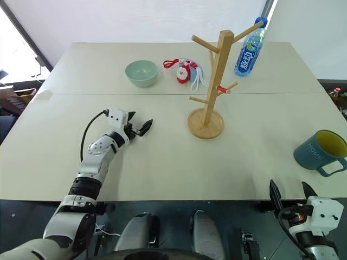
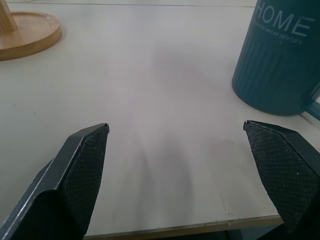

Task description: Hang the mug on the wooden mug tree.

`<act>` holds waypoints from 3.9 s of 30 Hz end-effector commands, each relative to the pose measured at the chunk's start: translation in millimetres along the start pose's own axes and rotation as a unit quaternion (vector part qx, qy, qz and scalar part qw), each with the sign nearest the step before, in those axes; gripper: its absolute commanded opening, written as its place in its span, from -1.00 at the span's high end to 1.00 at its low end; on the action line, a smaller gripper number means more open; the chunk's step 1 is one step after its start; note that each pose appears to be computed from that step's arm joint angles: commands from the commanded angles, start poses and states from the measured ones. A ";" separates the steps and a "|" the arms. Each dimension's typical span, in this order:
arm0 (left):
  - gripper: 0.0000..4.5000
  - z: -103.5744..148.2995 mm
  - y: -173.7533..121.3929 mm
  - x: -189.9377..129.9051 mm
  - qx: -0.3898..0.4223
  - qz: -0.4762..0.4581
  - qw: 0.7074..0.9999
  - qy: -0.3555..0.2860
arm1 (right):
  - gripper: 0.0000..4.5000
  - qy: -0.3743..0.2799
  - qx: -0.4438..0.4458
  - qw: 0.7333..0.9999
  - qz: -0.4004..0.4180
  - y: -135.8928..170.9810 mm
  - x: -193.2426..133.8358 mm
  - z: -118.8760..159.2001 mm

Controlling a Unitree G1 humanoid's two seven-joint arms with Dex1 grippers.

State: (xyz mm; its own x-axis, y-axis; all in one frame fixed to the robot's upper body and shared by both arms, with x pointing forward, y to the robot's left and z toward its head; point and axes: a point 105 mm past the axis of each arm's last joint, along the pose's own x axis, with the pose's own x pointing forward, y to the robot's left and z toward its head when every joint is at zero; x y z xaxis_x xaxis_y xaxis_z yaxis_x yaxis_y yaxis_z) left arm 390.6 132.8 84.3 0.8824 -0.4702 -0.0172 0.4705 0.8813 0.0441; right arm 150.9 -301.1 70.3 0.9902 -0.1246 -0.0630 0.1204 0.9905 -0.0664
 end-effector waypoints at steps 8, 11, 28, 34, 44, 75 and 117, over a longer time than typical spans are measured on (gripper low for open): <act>-1.00 1.4 -0.3 -2.1 0.006 -0.002 1.000 -0.001 | -0.99 -0.020 -0.005 1.000 -0.001 -1.8 -0.4 10.1; -1.00 2.1 0.1 -2.5 0.007 -0.003 1.000 -0.002 | -0.99 -0.023 -0.005 1.000 -0.002 -2.1 0.5 11.0; -1.00 45.7 -142.4 -67.3 -0.025 -0.487 0.873 -0.007 | -0.99 -0.063 -0.008 0.993 -0.104 -31.4 -4.4 24.1; -1.00 55.7 -165.4 -71.7 -0.008 -0.536 0.844 -0.012 | -0.99 -0.052 -0.025 0.980 -0.192 -60.4 -2.4 20.7; -1.00 60.8 -168.5 -70.8 -0.008 -0.531 0.847 -0.026 | -0.99 -0.055 -0.008 0.957 -0.284 -95.4 14.4 20.1; -1.00 77.7 -169.4 -71.4 -0.012 -0.517 0.855 -0.045 | -0.99 -0.042 0.064 0.949 -0.307 -125.4 54.2 4.2; -1.00 69.1 -98.0 -60.1 -0.008 -0.407 0.912 -0.053 | 0.98 -0.186 -0.326 0.890 0.259 111.4 88.1 160.6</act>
State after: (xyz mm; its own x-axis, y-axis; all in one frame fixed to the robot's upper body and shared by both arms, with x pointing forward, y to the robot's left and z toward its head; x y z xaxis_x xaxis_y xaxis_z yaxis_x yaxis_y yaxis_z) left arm 292.1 68.0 131.2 0.2436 -0.9698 0.0149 0.9698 0.2438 0.0101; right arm 263.7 -198.6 203.9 0.8860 0.4613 0.0467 -0.3155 0.6737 -0.6683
